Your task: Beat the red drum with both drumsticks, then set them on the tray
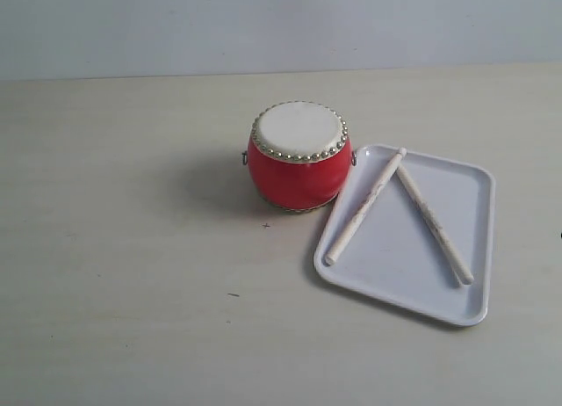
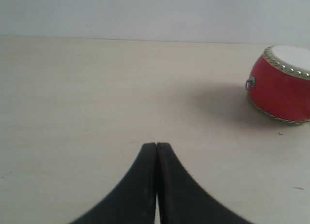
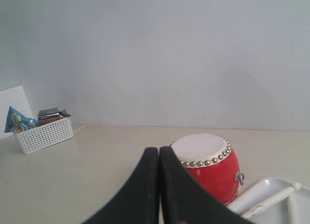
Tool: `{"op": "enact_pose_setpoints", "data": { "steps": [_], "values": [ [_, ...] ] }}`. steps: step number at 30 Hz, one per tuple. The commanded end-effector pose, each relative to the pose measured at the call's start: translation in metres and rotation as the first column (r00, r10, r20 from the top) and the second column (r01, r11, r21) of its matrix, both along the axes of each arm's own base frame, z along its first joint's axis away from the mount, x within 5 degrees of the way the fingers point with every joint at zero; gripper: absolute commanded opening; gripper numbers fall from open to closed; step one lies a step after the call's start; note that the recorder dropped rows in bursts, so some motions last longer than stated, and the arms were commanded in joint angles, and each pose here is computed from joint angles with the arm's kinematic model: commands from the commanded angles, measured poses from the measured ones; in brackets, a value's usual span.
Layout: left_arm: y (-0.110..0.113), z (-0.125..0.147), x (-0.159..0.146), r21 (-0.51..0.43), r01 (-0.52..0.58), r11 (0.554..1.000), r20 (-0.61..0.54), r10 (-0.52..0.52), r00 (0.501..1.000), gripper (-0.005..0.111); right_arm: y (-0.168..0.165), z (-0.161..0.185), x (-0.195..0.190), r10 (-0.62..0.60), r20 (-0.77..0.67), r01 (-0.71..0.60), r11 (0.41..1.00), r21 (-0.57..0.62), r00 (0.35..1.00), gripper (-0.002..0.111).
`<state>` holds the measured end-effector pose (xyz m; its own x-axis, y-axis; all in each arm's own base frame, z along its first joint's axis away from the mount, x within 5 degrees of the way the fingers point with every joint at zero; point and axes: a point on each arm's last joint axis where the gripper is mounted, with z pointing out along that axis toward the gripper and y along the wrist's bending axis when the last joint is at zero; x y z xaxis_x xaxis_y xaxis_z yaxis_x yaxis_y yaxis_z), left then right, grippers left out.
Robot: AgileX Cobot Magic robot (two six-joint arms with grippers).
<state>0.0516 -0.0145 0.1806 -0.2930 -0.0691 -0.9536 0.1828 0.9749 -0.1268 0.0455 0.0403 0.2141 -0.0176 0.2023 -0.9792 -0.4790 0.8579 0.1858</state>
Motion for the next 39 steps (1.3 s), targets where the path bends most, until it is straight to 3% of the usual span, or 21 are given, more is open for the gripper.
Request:
{"op": "enact_pose_setpoints", "data": {
  "steps": [1, 13, 39],
  "values": [
    [0.0029, 0.0003, 0.0004, 0.007, -0.052, 0.999, 0.006, 0.052, 0.999, 0.0, -0.0004, -0.0016, 0.0002, -0.007, -0.001, 0.007, 1.0, -0.003, 1.0, 0.0],
    [0.0067, 0.0003, 0.0012, 0.006, -0.126, 0.992, 0.006, 0.126, 0.992, 0.0, -0.0004, -0.0016, 0.0002, -0.007, -0.001, 0.007, 1.0, -0.003, 1.0, 0.0],
    [0.0068, 0.0006, 0.0013, 0.006, -0.127, 0.992, 0.01, 0.127, 0.992, 0.0, 0.0008, -0.0016, -0.0008, 0.019, -0.001, -0.019, 1.0, -0.003, 1.0, 0.0]
  ]
}}
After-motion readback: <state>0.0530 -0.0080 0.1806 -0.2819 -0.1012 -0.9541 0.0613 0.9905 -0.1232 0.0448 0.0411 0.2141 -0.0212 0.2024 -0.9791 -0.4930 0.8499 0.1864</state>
